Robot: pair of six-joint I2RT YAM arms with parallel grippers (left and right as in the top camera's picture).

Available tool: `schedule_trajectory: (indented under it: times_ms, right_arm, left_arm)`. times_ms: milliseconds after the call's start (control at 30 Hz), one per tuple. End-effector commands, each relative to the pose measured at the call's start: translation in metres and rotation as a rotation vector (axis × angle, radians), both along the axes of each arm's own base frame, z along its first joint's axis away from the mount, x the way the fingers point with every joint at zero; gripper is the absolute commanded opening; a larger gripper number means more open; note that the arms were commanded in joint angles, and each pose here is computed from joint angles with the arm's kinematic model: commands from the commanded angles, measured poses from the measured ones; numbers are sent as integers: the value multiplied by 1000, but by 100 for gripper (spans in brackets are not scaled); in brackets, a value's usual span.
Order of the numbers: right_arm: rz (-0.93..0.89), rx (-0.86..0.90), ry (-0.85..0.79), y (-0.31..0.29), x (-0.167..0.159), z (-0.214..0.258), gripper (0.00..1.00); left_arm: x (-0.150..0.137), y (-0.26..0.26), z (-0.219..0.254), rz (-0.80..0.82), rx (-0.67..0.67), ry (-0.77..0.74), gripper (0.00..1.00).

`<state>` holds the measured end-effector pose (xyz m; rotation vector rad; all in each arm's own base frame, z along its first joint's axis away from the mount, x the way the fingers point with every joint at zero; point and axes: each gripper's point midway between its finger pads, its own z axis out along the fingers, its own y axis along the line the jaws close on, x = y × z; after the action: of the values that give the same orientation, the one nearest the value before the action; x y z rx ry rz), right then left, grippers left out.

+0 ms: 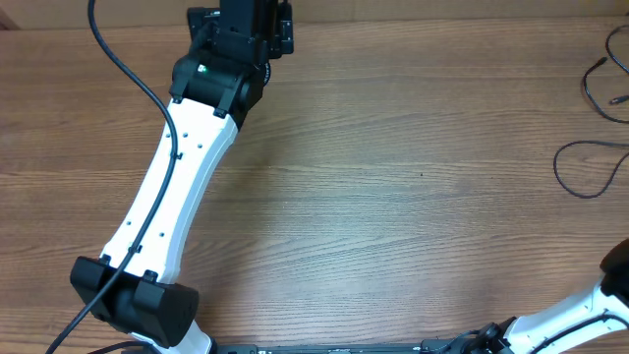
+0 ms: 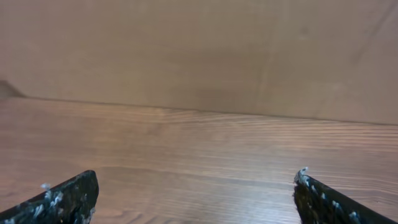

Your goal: Untangle cables

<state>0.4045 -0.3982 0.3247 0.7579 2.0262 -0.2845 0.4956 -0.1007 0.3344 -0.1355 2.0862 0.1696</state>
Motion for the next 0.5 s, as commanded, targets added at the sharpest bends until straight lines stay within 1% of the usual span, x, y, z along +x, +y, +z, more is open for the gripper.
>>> schedule_trajectory:
  times_ms: [0,167,200,233,267,333,367,400,433,467]
  right_arm:
    - [-23,65,33,-10,-9,-32,4]
    - [-101,142,18,-22,-29,-43,4]
    - [-98,156,12,-21,-30,-43,6]
    - [-83,171,5,-19,-31,-42,18]
    - [-70,182,-5,-17,-31,-40,34]
    - [-53,195,-19,-14,-33,-37,51]
    - [-53,192,-22,-13,-34,-35,55]
    - [-56,188,-22,-14,-34,-34,33]
    - [-60,183,-21,-14,-35,-32,4]
    - [-61,181,-23,-13,-35,-30,4]
  left_arm:
    - [-8,14,18,36,41,-25,100]
    - [-11,15,13,32,57,-1,100]
    - [-11,16,13,30,61,0,100]
    - [-11,16,13,29,63,1,100]
    - [-11,16,13,29,64,2,100]
    - [-11,16,13,28,65,5,100]
    - [-11,16,12,25,71,8,100]
    - [-12,16,12,25,72,9,100]
    - [-12,16,12,25,72,10,100]
    - [-12,16,12,25,72,11,100]
